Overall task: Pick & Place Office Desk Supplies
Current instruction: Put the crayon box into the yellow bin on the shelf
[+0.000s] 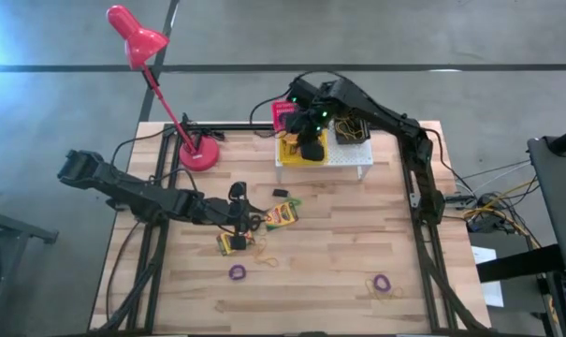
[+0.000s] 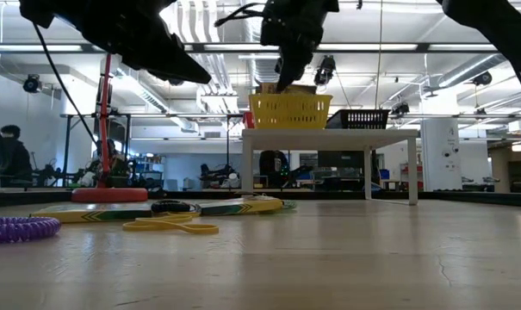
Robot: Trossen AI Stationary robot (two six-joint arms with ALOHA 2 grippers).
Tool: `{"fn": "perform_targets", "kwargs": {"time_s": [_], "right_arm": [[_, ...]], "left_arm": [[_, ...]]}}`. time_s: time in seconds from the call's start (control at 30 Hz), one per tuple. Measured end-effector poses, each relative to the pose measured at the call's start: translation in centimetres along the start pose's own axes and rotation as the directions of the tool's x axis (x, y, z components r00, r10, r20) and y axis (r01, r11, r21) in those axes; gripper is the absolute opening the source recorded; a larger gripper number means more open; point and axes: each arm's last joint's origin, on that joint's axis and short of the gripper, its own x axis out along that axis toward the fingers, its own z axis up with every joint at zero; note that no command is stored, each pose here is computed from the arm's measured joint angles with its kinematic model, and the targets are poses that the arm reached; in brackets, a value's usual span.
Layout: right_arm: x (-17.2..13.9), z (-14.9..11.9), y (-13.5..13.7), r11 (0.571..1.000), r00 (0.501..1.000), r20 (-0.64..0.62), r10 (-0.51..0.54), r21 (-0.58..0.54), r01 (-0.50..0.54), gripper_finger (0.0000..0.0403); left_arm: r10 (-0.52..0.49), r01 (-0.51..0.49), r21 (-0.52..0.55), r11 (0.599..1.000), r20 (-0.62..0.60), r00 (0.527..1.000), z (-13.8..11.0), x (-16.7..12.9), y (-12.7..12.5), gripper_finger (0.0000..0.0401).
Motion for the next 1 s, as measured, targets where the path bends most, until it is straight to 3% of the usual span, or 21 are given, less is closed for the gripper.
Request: {"fn": "perform_targets", "kwargs": {"time_s": [0.23,0.6,1.0], "right_arm": [[-0.4,-1.8,-2.7,0.976,0.981,0.063,0.185,0.102,-0.19,0.0033],[1.5,-2.7,-5.0,0.881,0.883,0.191,0.429,0.128,-0.455,0.0034],[1.7,-3.1,-5.6,0.881,0.883,0.19,0.429,0.13,-0.455,0.0034]], "left_arm": [[0.0,0.0,0.001,1.0,0.004,1.0,0.0,0.0,0.0,0.0106],[0.024,-0.024,-0.013,1.0,0.0,1.0,0.0,0.2,0.7,0.0106],[0.081,-0.08,-0.064,0.995,0.01,0.997,0.2,0.5,2.1,0.0106]]}}
